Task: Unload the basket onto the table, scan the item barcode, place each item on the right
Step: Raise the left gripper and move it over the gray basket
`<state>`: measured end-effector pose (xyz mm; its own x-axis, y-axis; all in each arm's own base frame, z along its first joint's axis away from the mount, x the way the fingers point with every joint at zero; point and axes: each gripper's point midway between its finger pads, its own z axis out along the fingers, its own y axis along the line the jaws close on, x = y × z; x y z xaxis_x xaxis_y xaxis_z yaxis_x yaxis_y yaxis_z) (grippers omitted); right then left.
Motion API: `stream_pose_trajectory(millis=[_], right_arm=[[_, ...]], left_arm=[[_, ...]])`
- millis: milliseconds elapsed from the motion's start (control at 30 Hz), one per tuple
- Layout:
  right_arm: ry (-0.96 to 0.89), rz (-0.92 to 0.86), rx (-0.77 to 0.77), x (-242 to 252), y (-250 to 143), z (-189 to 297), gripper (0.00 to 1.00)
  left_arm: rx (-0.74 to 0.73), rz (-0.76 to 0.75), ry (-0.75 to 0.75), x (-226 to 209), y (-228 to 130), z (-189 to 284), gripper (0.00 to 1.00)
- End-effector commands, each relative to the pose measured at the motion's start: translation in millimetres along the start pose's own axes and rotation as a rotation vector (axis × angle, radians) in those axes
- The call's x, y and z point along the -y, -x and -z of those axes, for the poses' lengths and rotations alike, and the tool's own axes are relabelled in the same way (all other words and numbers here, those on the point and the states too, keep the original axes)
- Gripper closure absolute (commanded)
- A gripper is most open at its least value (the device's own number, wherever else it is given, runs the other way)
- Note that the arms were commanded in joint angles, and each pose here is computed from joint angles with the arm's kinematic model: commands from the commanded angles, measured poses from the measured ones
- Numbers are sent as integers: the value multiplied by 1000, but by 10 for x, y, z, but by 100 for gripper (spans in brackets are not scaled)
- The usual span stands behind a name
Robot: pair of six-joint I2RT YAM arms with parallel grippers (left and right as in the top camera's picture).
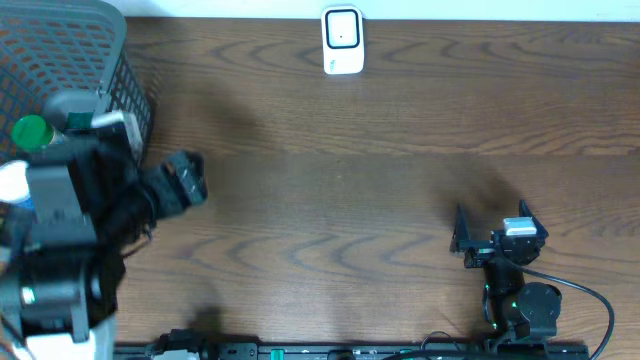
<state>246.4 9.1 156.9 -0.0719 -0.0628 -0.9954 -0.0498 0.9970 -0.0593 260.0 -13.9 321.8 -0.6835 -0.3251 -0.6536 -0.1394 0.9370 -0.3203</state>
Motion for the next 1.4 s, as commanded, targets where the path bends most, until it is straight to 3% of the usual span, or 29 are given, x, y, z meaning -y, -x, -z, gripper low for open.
stream_pose_trajectory(millis=[0, 333, 600, 1000, 1367], right_arm=[[-2, -12, 2, 0, 1, 3, 1], [-2, -12, 2, 0, 1, 3, 1], [-2, -12, 2, 0, 1, 3, 1], [-2, -12, 2, 0, 1, 3, 1], [-2, -12, 2, 0, 1, 3, 1]], left_arm=[[14, -32, 20, 16, 253, 30, 1], [34, 96, 156, -454, 803, 68, 1], [180, 219, 286, -1084, 1139, 283, 1], [268, 271, 387, -1522, 1371, 326, 1], [398, 354, 695, -2158, 1637, 408, 5]])
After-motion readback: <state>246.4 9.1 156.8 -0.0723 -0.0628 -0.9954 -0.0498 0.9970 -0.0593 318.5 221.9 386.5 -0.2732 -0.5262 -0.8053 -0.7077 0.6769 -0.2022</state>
